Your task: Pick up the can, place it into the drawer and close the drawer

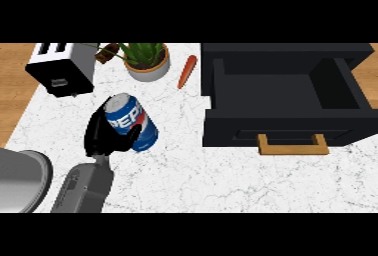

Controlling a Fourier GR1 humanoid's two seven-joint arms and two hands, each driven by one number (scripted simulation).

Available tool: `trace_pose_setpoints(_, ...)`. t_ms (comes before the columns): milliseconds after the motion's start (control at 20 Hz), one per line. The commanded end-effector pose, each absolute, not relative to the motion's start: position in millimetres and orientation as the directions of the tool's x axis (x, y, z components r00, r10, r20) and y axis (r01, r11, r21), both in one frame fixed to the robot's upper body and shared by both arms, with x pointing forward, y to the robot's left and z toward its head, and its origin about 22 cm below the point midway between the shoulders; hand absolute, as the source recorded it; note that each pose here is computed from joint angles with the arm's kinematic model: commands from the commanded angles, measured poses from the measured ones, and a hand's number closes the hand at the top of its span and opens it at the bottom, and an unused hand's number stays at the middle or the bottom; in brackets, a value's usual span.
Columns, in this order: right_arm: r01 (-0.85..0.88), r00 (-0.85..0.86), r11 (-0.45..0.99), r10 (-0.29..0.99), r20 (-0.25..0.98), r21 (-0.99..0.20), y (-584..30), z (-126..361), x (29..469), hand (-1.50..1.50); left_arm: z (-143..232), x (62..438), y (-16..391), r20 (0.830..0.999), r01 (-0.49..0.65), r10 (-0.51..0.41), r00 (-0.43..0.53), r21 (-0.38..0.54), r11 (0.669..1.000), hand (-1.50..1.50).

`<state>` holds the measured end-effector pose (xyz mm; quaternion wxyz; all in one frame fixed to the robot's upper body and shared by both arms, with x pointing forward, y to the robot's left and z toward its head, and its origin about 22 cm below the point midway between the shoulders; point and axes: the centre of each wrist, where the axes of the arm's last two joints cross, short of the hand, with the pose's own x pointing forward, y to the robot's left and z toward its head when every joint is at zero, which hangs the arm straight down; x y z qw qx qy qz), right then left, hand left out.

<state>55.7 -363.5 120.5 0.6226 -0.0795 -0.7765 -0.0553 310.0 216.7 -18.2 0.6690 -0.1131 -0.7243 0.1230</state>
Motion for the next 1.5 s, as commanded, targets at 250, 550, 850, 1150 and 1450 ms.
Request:
trace_pose_setpoints(250,0.169,-0.213,0.986,0.036,0.976,0.001,-347,128,56,-1.5,61,322,189,0.957,0.04,0.273,-0.098,-0.27,0.962,1.5)
trace_pose_setpoints(550,0.193,-0.228,0.981,0.036,0.973,0.009,-363,125,46,-1.5,104,340,163,0.958,0.046,0.24,-0.156,-0.236,0.971,1.5)
trace_pose_setpoints(850,0.199,-0.214,0.98,0.043,0.976,0.0,-362,124,78,-1.5,147,375,143,0.966,0.054,0.201,-0.163,-0.195,0.979,1.5)
trace_pose_setpoints(1150,0.2,-0.211,0.98,0.035,0.977,0.008,-355,116,66,-1.5,174,366,102,0.96,0.077,0.23,-0.157,-0.22,0.972,1.5)
trace_pose_setpoints(1450,0.167,-0.198,0.986,0.022,0.98,0.012,-364,108,65,-1.5,189,381,63,0.963,0.049,0.187,-0.192,-0.181,0.982,1.5)
